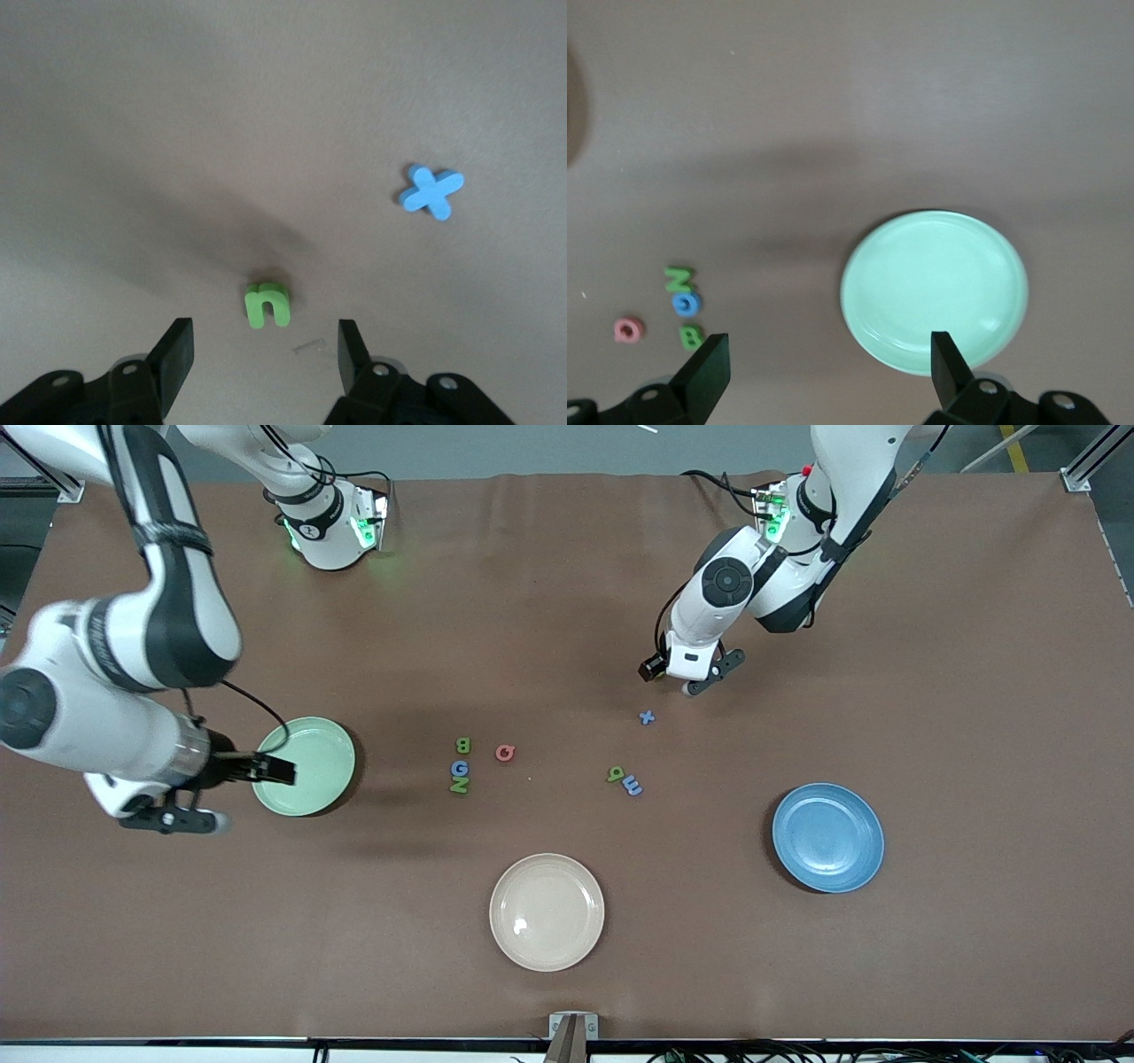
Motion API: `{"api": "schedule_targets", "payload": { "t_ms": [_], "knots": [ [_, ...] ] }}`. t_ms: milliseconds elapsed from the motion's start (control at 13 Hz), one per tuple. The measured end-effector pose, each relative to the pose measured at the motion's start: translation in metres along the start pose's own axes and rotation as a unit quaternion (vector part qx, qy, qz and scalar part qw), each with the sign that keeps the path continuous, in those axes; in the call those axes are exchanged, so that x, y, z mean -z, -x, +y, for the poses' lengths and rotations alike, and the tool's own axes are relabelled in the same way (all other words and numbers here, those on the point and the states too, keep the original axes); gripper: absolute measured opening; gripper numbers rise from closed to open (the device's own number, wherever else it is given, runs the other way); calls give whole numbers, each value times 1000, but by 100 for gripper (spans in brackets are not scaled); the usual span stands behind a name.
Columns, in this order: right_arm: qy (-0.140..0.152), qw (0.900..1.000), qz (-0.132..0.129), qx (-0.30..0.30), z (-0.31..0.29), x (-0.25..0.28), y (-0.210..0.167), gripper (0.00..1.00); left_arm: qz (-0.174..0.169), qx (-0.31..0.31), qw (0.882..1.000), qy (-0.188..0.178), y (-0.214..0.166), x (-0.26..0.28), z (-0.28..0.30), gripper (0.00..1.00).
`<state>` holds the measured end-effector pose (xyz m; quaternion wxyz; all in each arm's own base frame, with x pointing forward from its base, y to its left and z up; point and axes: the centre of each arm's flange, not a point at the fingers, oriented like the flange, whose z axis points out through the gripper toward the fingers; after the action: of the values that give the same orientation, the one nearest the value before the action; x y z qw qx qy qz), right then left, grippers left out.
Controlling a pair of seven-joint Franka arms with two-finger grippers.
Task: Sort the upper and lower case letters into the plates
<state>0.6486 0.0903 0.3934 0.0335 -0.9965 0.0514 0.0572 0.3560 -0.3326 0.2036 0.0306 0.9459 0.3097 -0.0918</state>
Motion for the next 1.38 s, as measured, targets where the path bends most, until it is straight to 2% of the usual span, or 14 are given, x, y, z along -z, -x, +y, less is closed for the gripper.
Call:
{"api": "schedule_targets", "payload": {
  "t_ms": [230,460,767,997,1150,1227,1304,1381],
  "knots": [
    [-11,1000,14,-17,-35,-57,-16,100,-6,12,1000,0,2,-8,0,68],
    [-12,998,33,-46,-90,-108,-15,100,-12,11,1000,-1,4,-19,0,67],
    [-15,997,53,-47,-149,-162,0,100,-18,13,1000,-1,1,-28,-1,62],
    [-16,997,67,-42,-163,-203,23,99,-19,18,1000,-1,-2,-30,-1,59],
    [-11,997,64,-34,-165,-225,39,96,-19,25,1000,-2,-5,-31,-2,56],
    [-10,997,64,-30,-169,-231,45,86,-19,29,999,-3,-9,-32,-3,51],
    [-10,998,65,-25,-173,-235,51,76,-20,33,999,-4,-12,-33,-4,51],
    [-10,997,67,-22,-177,-238,55,76,-20,34,999,1,-14,-33,-1,41]
  ]
}}
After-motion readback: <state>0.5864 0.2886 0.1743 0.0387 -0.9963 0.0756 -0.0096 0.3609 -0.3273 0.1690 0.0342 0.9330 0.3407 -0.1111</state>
